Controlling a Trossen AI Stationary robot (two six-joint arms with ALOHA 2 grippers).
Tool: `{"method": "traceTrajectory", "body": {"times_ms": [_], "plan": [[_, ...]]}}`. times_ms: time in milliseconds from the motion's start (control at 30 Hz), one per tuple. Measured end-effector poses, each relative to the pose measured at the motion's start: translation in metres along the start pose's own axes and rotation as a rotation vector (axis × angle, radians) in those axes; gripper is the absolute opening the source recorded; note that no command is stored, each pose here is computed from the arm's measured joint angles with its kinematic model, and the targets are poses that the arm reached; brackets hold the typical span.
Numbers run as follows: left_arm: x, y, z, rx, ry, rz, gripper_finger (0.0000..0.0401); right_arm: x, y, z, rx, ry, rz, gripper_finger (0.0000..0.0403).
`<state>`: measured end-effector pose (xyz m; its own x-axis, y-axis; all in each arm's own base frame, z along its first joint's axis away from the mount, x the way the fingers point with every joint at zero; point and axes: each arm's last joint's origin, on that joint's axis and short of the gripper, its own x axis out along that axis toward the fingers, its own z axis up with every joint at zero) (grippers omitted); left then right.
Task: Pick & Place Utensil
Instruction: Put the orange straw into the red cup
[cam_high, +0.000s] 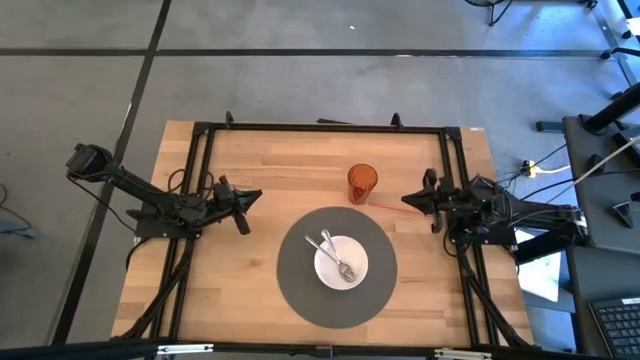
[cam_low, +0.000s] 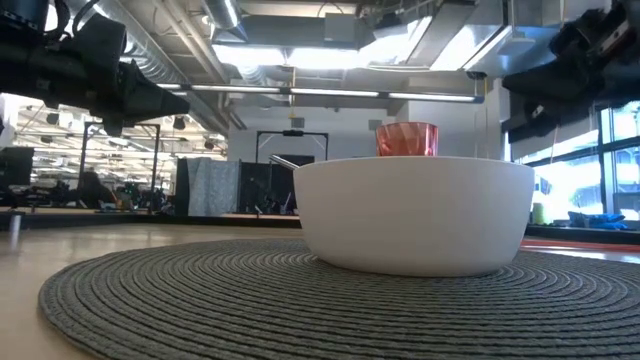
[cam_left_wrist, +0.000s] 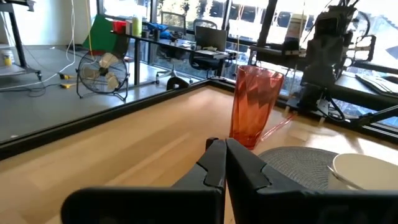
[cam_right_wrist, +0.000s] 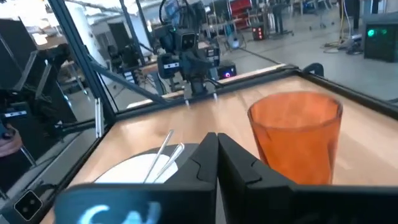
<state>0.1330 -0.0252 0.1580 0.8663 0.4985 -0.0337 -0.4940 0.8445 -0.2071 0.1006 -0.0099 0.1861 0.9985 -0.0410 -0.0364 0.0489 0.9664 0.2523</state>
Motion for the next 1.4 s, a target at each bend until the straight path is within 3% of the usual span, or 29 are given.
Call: {"method": "traceTrajectory", "body": {"times_ms": [133,300,467,600,833,967,1200,1400], "plan": [[0.000,0.000,0.000,0.000,0.000,0.000,0.0002,0.000,0.006,0.029,-0.064,0.076,-0.051,0.0002],[0.000,0.000,0.000,0.000,0.000,0.001,0.0002,0.004,0.012,0.066,-0.112,0.276,-0.165,0.0002],[0.000,0.000,0.000,0.000,0.000,0.001,0.0002,0.007,0.012,0.083,-0.091,0.531,-0.251,0.0012],[0.000,0.000,0.000,-0.001,0.000,0.001,0.0002,0.017,0.012,0.091,-0.034,0.622,-0.249,0.0011],[0.000,0.000,0.000,-0.003,0.000,0.001,0.0002,0.040,-0.003,0.075,0.125,0.980,-0.188,0.0004],[0.000,0.000,0.000,-0.003,0.000,0.001,0.0002,0.058,-0.024,0.059,0.180,1.124,-0.239,0.0005],[0.000,0.000,0.000,-0.003,0.001,-0.001,0.0002,0.081,-0.055,0.030,0.116,1.322,-0.217,0.0039],[0.000,0.000,0.000,-0.002,0.001,-0.003,0.0002,0.094,-0.066,0.009,0.033,1.439,-0.157,0.0118]]}}
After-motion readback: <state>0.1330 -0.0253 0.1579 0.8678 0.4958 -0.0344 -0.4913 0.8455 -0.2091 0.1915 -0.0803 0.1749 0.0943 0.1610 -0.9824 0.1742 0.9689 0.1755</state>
